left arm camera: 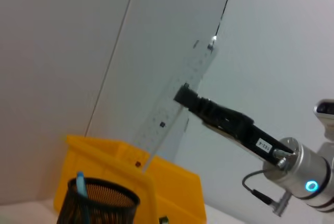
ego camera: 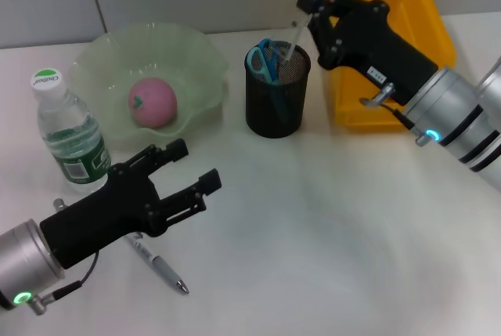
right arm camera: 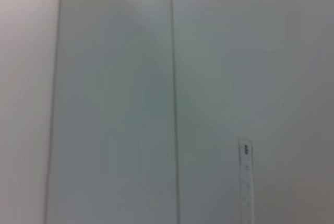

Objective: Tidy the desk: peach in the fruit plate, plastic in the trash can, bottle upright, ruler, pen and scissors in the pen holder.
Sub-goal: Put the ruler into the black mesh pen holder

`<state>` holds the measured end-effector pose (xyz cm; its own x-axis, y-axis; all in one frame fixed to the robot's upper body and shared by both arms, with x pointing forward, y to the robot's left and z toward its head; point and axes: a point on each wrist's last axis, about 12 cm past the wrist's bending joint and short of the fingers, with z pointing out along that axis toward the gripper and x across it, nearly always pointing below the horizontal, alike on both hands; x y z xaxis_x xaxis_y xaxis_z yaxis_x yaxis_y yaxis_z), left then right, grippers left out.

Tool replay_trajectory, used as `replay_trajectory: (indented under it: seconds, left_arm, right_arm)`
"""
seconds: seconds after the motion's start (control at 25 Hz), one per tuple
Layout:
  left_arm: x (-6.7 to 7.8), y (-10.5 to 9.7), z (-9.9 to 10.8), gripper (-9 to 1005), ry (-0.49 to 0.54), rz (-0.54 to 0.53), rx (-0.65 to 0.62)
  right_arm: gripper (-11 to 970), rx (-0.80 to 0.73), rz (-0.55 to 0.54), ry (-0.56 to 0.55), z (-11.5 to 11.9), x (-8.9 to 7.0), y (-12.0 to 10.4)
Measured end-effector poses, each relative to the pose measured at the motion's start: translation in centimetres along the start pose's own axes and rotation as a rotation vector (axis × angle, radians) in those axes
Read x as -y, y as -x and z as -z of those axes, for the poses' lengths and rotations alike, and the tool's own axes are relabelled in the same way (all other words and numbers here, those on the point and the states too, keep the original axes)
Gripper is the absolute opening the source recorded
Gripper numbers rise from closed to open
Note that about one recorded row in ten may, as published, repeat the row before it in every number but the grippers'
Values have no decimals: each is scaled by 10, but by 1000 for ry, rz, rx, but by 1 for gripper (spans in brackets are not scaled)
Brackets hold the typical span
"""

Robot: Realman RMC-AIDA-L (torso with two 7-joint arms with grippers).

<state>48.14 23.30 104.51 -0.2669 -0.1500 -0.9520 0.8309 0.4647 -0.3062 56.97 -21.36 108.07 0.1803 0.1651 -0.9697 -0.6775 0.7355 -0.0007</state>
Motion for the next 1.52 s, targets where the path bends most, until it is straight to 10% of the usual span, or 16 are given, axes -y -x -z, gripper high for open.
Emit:
replay_trajectory:
  seconds: [1.52]
  left_arm:
    - [-18, 16, 15, 816, -45, 104, -150]
  right_arm:
    - [110, -247, 43, -107, -31, 8, -25]
